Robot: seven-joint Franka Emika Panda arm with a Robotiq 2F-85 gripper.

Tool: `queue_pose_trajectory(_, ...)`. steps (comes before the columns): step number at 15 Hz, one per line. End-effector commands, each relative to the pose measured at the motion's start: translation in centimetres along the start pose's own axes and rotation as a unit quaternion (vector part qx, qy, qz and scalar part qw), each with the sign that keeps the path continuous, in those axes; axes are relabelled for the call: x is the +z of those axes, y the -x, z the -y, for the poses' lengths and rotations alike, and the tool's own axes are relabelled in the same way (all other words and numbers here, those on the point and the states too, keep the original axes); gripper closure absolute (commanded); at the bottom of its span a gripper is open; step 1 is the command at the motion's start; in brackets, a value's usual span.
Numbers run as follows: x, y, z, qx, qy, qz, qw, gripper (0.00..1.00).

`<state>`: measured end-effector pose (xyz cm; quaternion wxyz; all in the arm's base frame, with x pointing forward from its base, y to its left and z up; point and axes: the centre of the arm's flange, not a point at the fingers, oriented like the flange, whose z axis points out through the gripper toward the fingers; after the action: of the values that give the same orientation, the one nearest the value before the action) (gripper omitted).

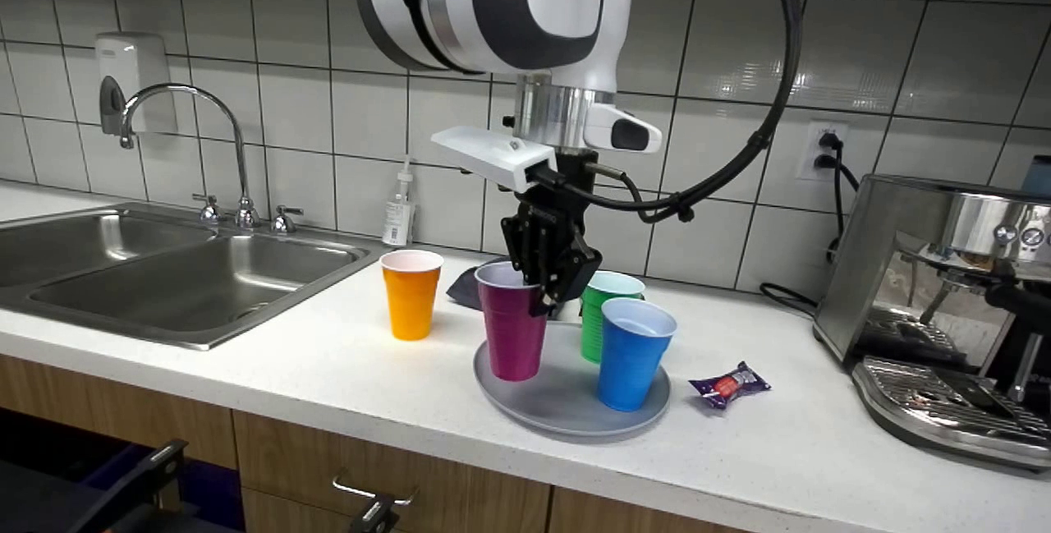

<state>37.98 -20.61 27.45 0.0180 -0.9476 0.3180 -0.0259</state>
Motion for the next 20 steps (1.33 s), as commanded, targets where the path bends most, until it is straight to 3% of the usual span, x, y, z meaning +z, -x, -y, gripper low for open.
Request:
queue_pose_trajectory(1,1.2,-2.3,-0.4,0.017,-0.003,0.007,0.9998,0.98)
queue_pose_trajectory(20,2.9,-3.4,-3.2,0.069,-0.007,0.002,0.9976,0.98)
